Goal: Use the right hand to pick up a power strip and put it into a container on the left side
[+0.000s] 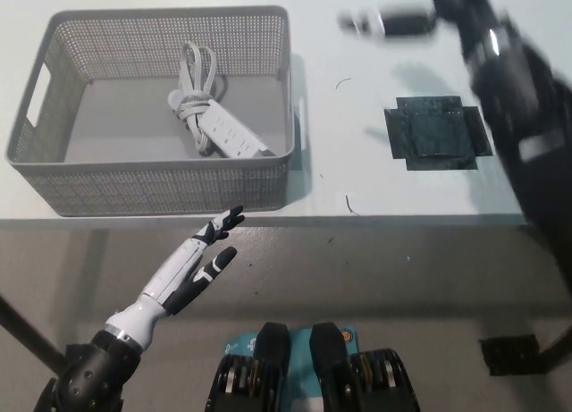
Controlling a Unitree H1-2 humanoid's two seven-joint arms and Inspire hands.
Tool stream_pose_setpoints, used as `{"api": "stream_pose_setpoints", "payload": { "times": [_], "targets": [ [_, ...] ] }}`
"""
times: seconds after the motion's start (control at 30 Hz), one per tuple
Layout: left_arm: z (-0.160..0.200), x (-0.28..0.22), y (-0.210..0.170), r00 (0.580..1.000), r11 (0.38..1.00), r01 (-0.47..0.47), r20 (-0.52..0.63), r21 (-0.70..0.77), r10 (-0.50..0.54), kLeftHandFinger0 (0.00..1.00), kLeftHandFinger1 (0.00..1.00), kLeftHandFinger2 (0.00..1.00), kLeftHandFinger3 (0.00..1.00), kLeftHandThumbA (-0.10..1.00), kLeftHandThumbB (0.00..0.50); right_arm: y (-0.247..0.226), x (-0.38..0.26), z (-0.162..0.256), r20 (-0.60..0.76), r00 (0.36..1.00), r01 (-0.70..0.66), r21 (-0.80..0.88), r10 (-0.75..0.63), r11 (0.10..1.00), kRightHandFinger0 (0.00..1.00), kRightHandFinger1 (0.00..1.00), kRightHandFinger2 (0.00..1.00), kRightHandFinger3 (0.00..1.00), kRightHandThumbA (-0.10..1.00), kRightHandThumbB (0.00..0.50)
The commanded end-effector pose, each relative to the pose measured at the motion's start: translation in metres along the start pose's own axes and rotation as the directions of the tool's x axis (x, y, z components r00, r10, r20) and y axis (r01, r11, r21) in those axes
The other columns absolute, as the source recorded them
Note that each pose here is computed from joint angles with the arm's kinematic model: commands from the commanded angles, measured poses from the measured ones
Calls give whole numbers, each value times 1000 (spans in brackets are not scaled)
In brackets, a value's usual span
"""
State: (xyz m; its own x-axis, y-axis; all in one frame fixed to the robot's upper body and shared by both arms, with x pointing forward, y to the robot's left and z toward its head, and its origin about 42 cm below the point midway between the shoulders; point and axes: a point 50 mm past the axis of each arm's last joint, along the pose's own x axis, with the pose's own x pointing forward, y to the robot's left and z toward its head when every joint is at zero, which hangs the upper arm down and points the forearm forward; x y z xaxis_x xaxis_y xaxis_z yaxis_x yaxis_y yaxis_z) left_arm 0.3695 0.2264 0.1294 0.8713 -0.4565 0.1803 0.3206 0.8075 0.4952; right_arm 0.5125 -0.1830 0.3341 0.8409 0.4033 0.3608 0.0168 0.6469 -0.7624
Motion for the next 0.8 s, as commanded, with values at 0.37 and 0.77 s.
{"api": "stream_pose_setpoints", "payload": {
  "times": [0.37,0.77],
  "targets": [
    [43,-22,-5,978,991,-100,175,-86,114,1000,1000,1000,1000,1000,317,113,-262,59,178,958,115,476,-224,872,1000,1000,1000,1000,1000,339],
    [44,-30,1,979,983,-141,131,-116,156,1000,1000,1000,1000,1000,279,153,-249,-6,-73,991,133,555,-111,821,1000,1000,1000,1000,1000,310]
  ]
}}
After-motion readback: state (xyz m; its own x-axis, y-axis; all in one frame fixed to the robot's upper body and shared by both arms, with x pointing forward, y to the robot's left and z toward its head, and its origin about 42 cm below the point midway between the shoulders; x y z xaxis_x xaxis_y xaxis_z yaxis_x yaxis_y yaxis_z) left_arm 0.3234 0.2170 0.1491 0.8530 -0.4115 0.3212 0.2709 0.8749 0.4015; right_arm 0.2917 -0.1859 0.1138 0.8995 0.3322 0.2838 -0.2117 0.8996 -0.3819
